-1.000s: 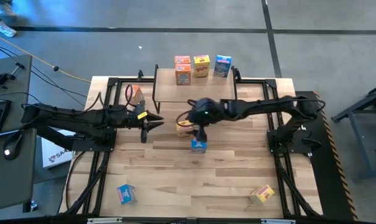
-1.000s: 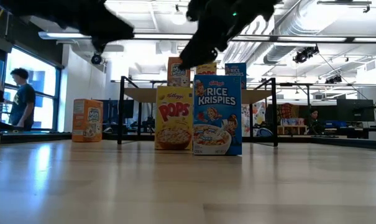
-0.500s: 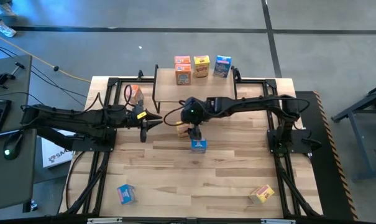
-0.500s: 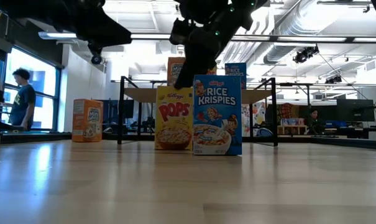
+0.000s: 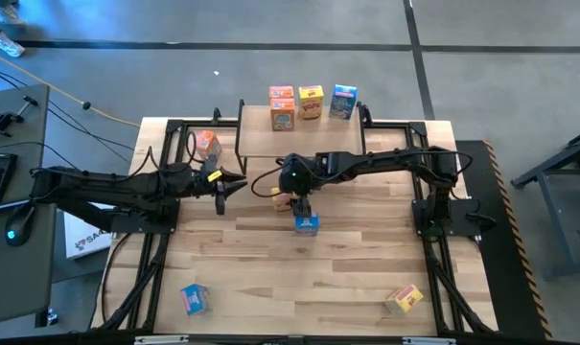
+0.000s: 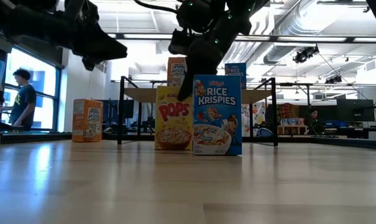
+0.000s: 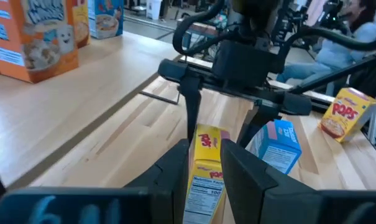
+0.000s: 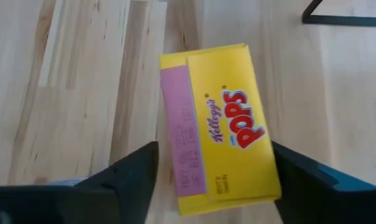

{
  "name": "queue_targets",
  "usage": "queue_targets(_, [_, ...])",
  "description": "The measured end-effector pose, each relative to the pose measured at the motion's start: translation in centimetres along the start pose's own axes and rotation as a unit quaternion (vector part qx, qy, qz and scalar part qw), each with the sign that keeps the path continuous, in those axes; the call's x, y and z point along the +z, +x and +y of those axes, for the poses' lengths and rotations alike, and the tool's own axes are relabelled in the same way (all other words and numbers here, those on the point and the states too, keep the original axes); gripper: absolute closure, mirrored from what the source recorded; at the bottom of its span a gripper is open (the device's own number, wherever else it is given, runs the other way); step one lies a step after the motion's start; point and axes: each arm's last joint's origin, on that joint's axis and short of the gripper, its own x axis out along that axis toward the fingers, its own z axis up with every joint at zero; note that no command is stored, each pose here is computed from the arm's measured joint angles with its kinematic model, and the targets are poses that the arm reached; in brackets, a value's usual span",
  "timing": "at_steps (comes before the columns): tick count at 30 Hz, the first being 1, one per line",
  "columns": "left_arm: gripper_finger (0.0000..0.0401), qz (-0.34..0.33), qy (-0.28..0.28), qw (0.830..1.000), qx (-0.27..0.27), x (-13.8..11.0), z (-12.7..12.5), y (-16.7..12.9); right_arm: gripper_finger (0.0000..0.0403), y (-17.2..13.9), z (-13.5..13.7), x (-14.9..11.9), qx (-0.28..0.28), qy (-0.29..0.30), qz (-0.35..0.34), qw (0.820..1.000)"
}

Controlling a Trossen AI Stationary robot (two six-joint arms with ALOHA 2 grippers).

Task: Stack cereal on shelf
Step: Put the left yellow cereal box on the shelf aligned with the other yellow cereal box

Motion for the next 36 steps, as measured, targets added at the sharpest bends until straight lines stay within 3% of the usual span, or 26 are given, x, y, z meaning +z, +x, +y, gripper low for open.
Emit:
queue_targets(8, [0.0318, -0.012, 0.007, 1.000, 0.002, 0.3, 0.1, -0.4, 0.0241, 0.0, 0.0, 0.1, -0.001, -0.001, -0.004, 1.000])
queue_targets(15, [0.0318, -0.012, 0.011, 1.000, 0.002, 0.3, 0.1, -0.4, 0.0249, -1.2, 0.0, 0.9, 0.002, -0.015, -0.015, 1.000])
queue_targets(20, [0.0318, -0.011, 0.011, 1.000, 0.002, 0.3, 0.2, -0.4, 0.0244, -5.1, 0.1, 2.7, 0.001, -0.035, -0.024, 0.999])
queue_targets(25, [0.0318, -0.011, 0.013, 1.000, 0.002, 0.3, 0.2, -0.4, 0.0244, -11.8, -0.4, 4.7, -0.029, -0.066, -0.032, 0.997])
queue_targets(30, [0.0318, -0.013, 0.016, 1.000, 0.005, 0.4, 0.2, -0.4, 0.0243, -17.0, -4.0, 5.3, -0.094, -0.089, -0.012, 0.992])
queue_targets(36, [0.0318, -0.013, 0.015, 1.000, 0.008, 0.4, 0.3, -0.4, 0.0243, -19.1, -10.8, 2.9, -0.132, -0.083, 0.004, 0.988])
